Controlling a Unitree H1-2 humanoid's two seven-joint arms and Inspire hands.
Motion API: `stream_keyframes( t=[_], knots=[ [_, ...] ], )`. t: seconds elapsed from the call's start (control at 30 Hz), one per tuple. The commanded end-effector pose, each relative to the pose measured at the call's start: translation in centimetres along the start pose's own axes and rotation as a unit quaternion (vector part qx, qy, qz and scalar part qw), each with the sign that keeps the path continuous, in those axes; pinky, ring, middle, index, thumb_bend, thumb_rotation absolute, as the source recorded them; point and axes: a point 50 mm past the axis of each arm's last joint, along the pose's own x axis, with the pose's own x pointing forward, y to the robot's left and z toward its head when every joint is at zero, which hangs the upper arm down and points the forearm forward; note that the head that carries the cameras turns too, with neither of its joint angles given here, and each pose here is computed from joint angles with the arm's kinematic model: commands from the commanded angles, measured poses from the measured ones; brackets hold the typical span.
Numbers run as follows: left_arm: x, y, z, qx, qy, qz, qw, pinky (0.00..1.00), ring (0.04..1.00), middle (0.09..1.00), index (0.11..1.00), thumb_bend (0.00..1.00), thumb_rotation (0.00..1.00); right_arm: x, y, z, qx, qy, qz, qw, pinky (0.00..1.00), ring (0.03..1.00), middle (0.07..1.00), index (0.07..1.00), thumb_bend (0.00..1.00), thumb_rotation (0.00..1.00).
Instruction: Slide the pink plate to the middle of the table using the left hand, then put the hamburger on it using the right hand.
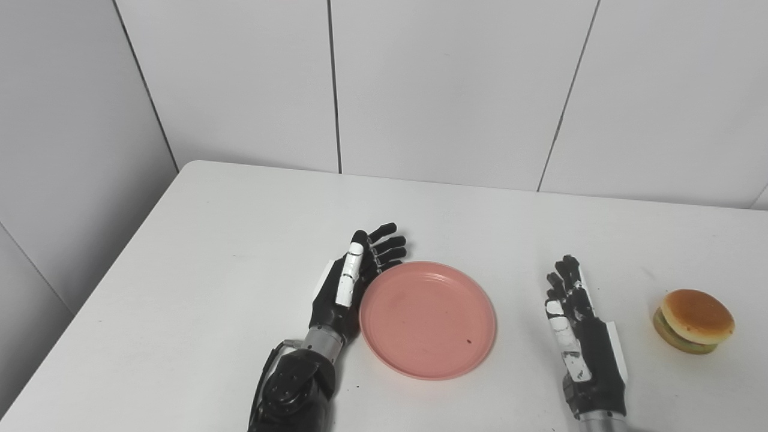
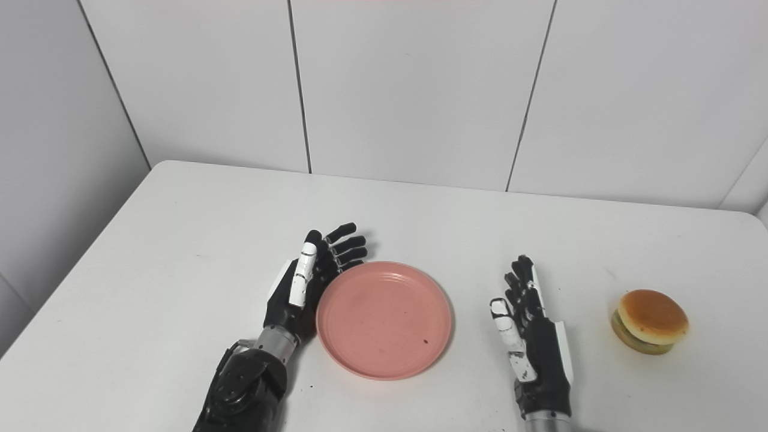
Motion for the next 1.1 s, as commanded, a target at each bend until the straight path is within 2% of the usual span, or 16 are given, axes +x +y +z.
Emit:
stream_keyframes(
  t=[0.0,0.23,0.33,0.43,0.6,0.77,1.07],
  knots=[
    [-1.5,-0.1,-2.7,-0.005,0.063,0.014,0.998,0.8,0.795,0.789,0.777,0.56,1.0,-1.0,0.5,-1.0,0.008,0.022,-0.004,1.0,0.97,0.964,0.98,0.99,0.54,0.8],
    [-2.2,-0.9,-3.5,-0.01,0.061,0.018,0.998,0.8,0.804,0.804,0.788,0.59,1.0,-0.9,0.7,-0.8,0.01,0.022,-0.007,1.0,0.99,0.97,0.984,0.989,0.53,0.79],
    [-2.4,-1.4,-3.6,-0.015,0.053,0.022,0.998,0.81,0.813,0.81,0.796,0.57,1.0,-0.9,0.8,-0.6,0.009,0.019,-0.007,1.0,1.0,0.977,0.984,0.99,0.55,0.79],
    [-2.6,-1.8,-3.7,-0.017,0.057,0.023,0.998,0.86,0.837,0.823,0.818,0.58,1.0,-0.6,0.9,-0.4,0.004,0.014,-0.011,1.0,1.0,0.969,0.976,0.98,0.54,0.8],
    [-2.9,-2.1,-4.0,-0.005,0.054,0.018,0.998,0.89,0.864,0.851,0.847,0.57,1.0,-0.2,0.8,0.2,0.006,0.004,-0.017,1.0,0.98,0.962,0.973,0.979,0.56,0.8],
    [-3.2,-2.1,-4.4,0.005,0.052,0.016,0.998,0.93,0.902,0.886,0.879,0.58,1.0,-0.1,0.7,0.6,0.01,0.013,-0.021,1.0,0.98,0.977,0.978,0.985,0.59,0.8],
    [-3.7,-1.8,-4.6,0.03,0.05,0.014,0.998,1.0,0.965,0.95,0.934,0.59,1.0,0.4,0.4,1.5,0.012,0.01,-0.035,0.999,1.0,0.991,0.993,0.988,0.59,0.78]
  ],
)
